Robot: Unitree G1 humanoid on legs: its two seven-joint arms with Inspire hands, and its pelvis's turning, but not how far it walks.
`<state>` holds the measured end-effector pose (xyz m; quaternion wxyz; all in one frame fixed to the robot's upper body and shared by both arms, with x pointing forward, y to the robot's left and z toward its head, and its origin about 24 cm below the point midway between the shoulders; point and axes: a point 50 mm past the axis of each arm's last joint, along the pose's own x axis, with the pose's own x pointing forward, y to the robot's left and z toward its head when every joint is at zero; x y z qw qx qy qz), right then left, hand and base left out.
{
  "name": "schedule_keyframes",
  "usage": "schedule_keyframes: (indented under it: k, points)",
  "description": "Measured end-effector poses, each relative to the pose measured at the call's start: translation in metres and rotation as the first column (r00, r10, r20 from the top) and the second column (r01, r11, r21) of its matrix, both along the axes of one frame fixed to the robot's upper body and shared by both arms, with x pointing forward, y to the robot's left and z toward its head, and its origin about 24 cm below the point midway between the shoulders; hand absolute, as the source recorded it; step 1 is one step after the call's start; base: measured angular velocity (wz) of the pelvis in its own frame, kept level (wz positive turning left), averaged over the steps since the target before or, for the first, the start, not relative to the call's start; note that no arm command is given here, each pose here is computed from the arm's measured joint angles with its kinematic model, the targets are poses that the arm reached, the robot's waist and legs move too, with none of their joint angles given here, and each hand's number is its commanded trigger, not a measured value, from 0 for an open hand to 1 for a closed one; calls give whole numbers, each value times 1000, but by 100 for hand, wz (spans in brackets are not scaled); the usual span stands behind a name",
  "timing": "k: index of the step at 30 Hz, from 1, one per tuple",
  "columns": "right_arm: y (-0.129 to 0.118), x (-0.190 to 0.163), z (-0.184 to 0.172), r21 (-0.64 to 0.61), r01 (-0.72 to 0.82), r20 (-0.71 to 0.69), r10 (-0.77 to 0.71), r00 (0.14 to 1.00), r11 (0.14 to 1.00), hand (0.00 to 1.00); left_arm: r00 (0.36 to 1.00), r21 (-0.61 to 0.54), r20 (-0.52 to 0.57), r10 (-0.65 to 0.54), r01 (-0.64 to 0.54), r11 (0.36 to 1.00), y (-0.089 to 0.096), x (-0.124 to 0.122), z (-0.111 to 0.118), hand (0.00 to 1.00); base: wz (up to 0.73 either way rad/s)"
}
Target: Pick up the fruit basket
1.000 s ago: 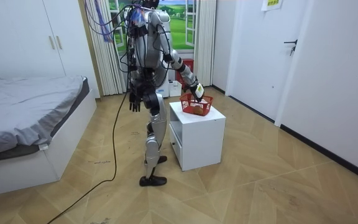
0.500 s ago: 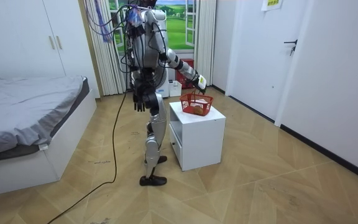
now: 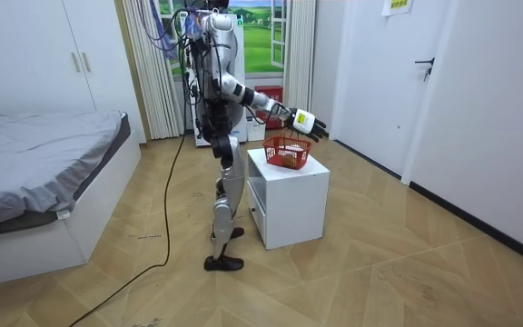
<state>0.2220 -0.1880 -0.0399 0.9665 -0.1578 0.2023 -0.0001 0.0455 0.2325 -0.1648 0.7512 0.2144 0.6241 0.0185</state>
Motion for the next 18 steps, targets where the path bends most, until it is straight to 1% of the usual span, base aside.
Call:
schedule_keyframes:
  k: [2,4,5,8,9,10,11,13,16,18]
  points:
    - [-8,-9,-11,-20,38,-49,-39,998,999,0,999,8,23,21,-22,1000,2,3,1,0,-6]
    - [-21,-30,-33,-56,78,-151,-85,985,995,0,996,15,64,60,-61,998,5,6,3,0,-8]
    - [-24,-37,-41,-68,87,-189,-98,977,994,0,996,17,65,66,-67,998,6,6,4,0,-8]
    - [-43,-84,-77,-140,148,-391,-192,900,979,0,993,18,80,91,-93,996,7,2,4,0,-10]
    - [-46,-91,-83,-149,158,-423,-207,882,976,0,992,18,80,95,-97,995,7,1,4,0,-13]
    - [-52,-107,-92,-168,179,-488,-239,840,970,0,992,16,81,102,-103,995,6,1,3,0,-4]
    - [-54,-115,-97,-176,189,-517,-254,818,966,0,992,16,80,102,-104,994,6,0,3,0,-4]
    - [-61,-142,-108,-203,218,-603,-297,741,955,0,991,27,67,112,-114,993,7,-6,3,0,-6]
    - [-62,-164,-116,-200,222,-676,-298,673,954,0,996,46,20,92,-92,995,8,-15,2,0,-2]
    - [-61,-172,-119,-185,218,-711,-284,643,958,0,997,51,-12,82,-81,995,8,-20,1,0,2]
